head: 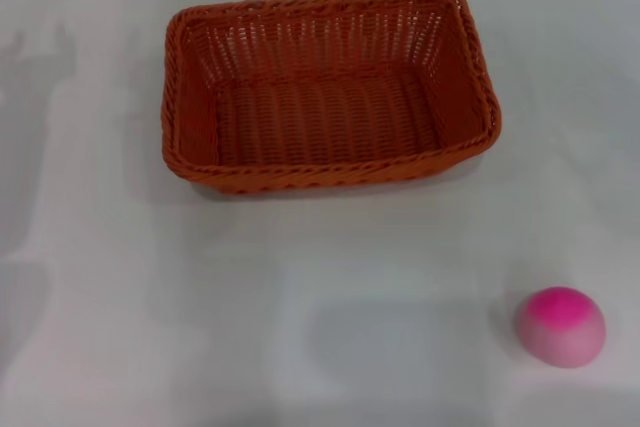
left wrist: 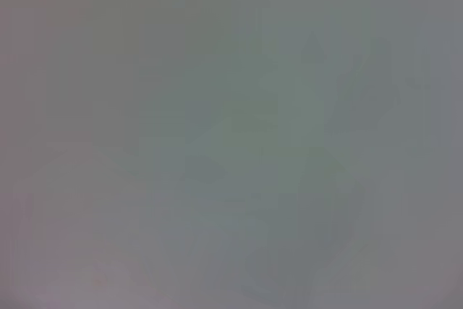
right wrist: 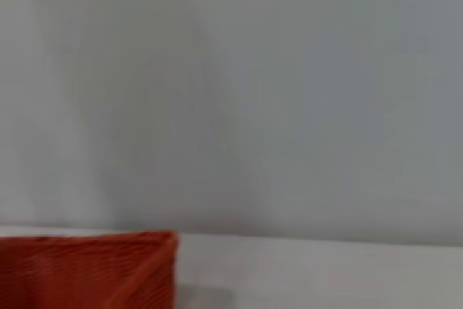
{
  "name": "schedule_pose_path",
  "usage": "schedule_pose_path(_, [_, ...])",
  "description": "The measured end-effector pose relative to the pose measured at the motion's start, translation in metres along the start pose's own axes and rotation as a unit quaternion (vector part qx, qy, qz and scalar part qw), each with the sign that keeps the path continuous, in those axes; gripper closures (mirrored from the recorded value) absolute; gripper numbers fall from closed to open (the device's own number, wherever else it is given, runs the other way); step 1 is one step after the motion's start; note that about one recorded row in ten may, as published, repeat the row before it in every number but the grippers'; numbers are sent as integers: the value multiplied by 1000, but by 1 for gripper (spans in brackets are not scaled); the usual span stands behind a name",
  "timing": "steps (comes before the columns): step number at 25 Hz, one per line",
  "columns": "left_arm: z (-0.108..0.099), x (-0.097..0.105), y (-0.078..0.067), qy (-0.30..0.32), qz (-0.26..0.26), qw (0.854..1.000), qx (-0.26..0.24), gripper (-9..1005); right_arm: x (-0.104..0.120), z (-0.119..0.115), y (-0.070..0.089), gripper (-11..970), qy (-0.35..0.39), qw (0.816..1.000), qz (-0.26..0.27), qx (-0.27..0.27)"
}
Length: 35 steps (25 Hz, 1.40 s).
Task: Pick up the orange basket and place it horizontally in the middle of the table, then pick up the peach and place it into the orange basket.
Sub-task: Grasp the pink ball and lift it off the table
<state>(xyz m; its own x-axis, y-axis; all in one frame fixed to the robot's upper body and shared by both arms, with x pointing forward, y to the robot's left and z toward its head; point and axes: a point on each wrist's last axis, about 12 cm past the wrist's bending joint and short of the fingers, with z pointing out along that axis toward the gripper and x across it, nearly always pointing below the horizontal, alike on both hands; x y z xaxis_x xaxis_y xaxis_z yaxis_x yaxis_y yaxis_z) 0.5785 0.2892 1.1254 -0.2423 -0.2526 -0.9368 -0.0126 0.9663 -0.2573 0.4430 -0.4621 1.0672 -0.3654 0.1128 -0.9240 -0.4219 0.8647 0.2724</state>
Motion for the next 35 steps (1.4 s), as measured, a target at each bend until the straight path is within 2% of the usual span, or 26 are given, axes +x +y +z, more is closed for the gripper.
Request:
schedule_pose_path(5, [1, 0, -1, 2, 7, 1000, 1, 469, 13, -24, 9, 94, 3, 1000, 15, -14])
schedule_pose_path(6, [1, 1, -2, 3, 11, 1000, 2, 469, 19, -36, 13, 94, 3, 999, 25, -20])
schedule_pose_path(13, [1, 3, -2, 6, 14, 1000, 2, 468, 31, -62, 29, 94, -1, 998, 52, -46])
schedule_pose_path(20, [2, 7, 0, 13, 12, 1000, -3, 468, 44, -66, 40, 93, 44, 994, 61, -81])
schedule_pose_path(35, [3, 8, 1, 14, 11, 1000, -4, 468, 65, -42, 62, 94, 119, 978, 68, -157])
